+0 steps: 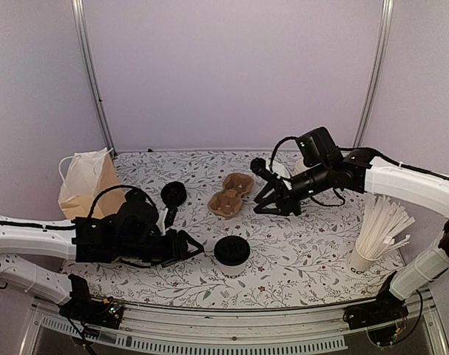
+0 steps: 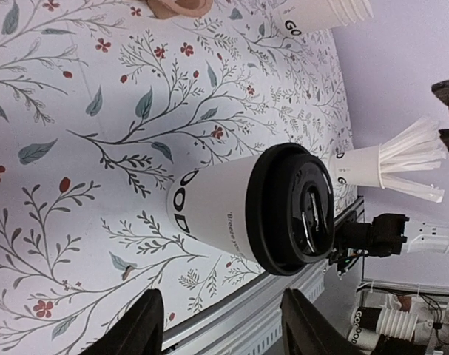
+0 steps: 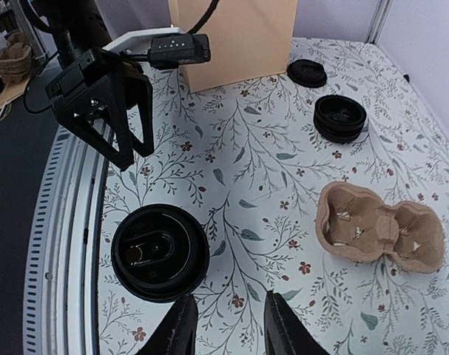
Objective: Pack the takeout coffee
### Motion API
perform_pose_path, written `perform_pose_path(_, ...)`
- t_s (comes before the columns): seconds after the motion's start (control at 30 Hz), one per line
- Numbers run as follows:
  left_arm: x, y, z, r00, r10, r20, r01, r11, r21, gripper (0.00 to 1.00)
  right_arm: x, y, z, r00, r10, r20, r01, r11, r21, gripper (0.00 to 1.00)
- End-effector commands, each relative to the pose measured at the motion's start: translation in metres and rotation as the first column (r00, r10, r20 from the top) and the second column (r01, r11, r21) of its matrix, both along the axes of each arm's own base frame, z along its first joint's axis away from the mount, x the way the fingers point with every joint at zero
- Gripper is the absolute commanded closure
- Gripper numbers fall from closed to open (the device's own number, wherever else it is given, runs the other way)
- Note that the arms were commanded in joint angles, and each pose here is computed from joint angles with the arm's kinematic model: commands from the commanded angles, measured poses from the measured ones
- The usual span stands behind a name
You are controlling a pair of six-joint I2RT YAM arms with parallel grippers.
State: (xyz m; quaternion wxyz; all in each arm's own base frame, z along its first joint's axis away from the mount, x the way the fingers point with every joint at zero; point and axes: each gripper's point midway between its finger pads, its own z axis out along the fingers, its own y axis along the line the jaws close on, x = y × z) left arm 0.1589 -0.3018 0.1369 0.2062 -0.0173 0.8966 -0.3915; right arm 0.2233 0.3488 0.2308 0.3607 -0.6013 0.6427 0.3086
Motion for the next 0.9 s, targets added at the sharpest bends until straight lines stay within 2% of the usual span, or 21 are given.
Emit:
perform_pose_path(0.0, 0.002, -0.016, 0.013, 1.0, 0.0, -0.006, 0.0, 0.994, -0.11, 0.46, -0.032, -0.002, -0.038, 0.918, 0.035, -0.395, -0.064, 0.996, -0.061, 0.68)
perform_pose_path(0.13, 0.004, -0.027, 0.014, 1.0, -0.016, -0.009, 0.014, 0.985, -0.175, 0.46, -0.038, -0.003, -0.058, 0.874, 0.018, -0.486, -0.08, 0.991, -0.109, 0.69)
perform_pose_path(0.3, 0.005, -0.039, 0.005, 0.998, -0.049, -0.026, 0.044, 0.981, -0.187, 0.5, -0.038, -0.003, -0.077, 0.846, -0.005, -0.533, -0.088, 0.985, -0.148, 0.72)
perform_pose_path(0.5, 0.007, -0.046, -0.002, 0.997, -0.068, -0.031, 0.061, 0.979, -0.194, 0.59, -0.04, 0.002, -0.085, 0.813, 0.002, -0.582, -0.109, 0.983, -0.149, 0.76)
perform_pose_path(0.87, 0.004, -0.04, -0.006, 0.997, -0.06, -0.049, 0.051, 0.982, -0.182, 0.66, -0.042, 0.014, -0.088, 0.75, 0.042, -0.66, -0.146, 0.984, -0.104, 0.76)
